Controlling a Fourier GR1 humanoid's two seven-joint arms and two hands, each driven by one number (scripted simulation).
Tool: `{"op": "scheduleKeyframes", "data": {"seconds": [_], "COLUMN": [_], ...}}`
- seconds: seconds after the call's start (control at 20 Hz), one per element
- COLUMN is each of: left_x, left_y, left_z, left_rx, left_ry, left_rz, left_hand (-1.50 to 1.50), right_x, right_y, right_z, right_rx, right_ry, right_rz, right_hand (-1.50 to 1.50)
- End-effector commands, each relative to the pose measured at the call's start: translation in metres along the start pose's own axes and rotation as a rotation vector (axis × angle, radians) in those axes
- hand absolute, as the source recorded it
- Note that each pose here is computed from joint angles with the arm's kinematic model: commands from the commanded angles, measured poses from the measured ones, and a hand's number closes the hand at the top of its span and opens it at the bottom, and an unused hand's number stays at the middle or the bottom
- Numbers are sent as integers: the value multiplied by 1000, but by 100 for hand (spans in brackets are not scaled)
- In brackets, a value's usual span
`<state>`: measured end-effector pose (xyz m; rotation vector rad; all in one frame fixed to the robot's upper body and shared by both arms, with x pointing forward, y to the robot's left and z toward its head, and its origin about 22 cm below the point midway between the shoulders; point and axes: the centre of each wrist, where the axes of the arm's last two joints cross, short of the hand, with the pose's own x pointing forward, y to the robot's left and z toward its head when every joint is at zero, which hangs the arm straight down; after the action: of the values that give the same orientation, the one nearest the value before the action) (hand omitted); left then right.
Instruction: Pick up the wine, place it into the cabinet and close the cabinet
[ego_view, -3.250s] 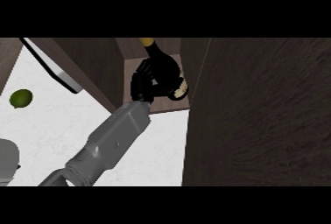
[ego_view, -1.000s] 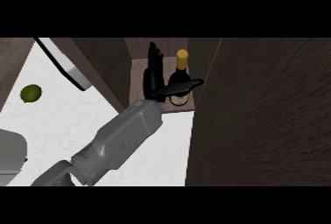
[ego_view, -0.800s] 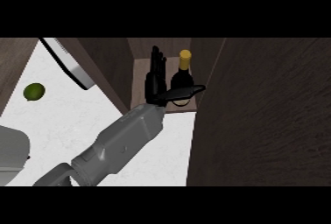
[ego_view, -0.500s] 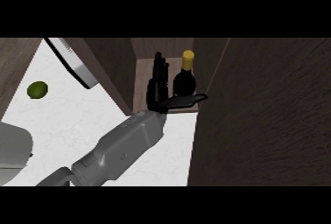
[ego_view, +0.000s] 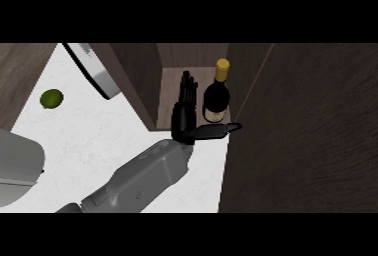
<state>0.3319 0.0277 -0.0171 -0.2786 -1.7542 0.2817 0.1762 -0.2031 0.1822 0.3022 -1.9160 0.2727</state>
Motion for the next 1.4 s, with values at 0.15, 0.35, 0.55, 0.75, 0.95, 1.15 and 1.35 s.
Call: {"op": "scheduleKeyframes", "data": {"seconds": [0.15, 0.35, 0.55, 0.75, 0.95, 1.15, 1.35], "left_x": [-7, 11, 20, 50, 77, 90, 111], "left_y": [6, 32, 46, 61, 62, 80, 101], "left_z": [38, 39, 43, 54, 90, 104, 122], "left_rx": [-38, -96, -175, -214, -249, -318, -328], "left_ry": [-37, -45, -4, -33, -13, -26, -15], "left_rz": [10, 18, 42, 30, 31, 57, 78], "left_hand": [-150, -150, -150, -150, -150, -150, 150], "right_x": [5, 11, 20, 8, 7, 5, 31], "right_y": [-7, 3, 1, -6, -4, -17, -1], "right_z": [0, 10, 0, 17, 11, 22, 25], "right_rx": [-13, -28, -28, -50, -22, 114, 242], "right_ry": [-1, 0, 0, -10, 3, -9, -9], "right_rz": [19, 15, 19, 64, 14, 71, 116], "right_hand": [-150, -150, -150, -150, -150, 150, 150]}}
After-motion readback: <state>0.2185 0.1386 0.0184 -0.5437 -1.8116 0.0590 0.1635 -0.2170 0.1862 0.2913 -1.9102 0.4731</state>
